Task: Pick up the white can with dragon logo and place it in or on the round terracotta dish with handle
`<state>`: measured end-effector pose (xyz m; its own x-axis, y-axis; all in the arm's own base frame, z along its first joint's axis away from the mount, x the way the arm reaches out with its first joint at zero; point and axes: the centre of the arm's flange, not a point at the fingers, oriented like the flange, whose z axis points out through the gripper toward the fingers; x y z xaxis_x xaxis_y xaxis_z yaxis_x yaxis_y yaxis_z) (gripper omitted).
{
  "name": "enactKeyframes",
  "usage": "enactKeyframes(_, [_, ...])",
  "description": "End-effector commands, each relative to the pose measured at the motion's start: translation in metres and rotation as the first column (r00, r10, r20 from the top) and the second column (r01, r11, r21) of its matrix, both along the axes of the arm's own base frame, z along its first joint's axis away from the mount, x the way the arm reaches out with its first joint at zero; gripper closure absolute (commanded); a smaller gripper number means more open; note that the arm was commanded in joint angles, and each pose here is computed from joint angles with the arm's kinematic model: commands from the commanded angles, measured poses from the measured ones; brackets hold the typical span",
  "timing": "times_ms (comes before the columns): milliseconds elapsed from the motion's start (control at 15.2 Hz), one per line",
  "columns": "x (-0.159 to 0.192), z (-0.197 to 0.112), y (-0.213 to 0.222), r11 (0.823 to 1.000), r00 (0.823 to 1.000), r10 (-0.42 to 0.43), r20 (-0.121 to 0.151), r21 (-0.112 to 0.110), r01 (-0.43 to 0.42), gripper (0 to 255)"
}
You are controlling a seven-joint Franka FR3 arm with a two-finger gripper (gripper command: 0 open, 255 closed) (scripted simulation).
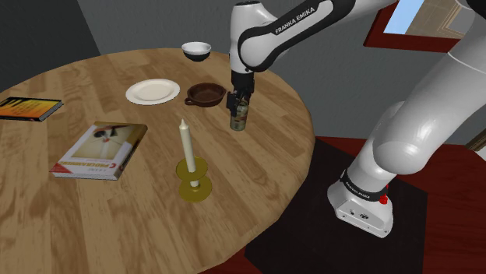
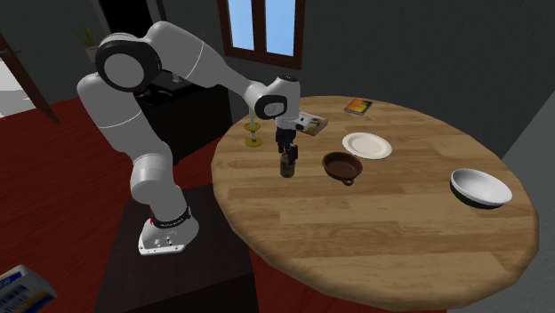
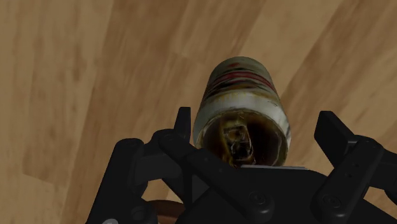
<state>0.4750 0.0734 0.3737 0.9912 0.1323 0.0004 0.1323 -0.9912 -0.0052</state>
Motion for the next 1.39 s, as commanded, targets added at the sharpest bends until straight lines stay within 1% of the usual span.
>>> enactKeyframes(0, [0.0, -0.001, 0.0, 1.0, 1.0, 0.0, 0.0, 0.0, 0.0, 0])
enactKeyframes(198, [0.0, -0.001, 0.0, 1.0, 1.0, 0.0, 0.0, 0.0, 0.0, 0])
enactKeyframes(264, [0.0, -0.001, 0.0, 1.0, 1.0, 0.0, 0.0, 0.0, 0.0, 255])
enactKeyframes(858, [0.0, -0.001, 0.0, 1.0, 1.0, 0.0, 0.0, 0.0, 0.0, 255])
enactKeyframes(1320, [0.0, 0.036, 0.0, 1.0, 1.0, 0.0, 0.0, 0.0, 0.0, 255])
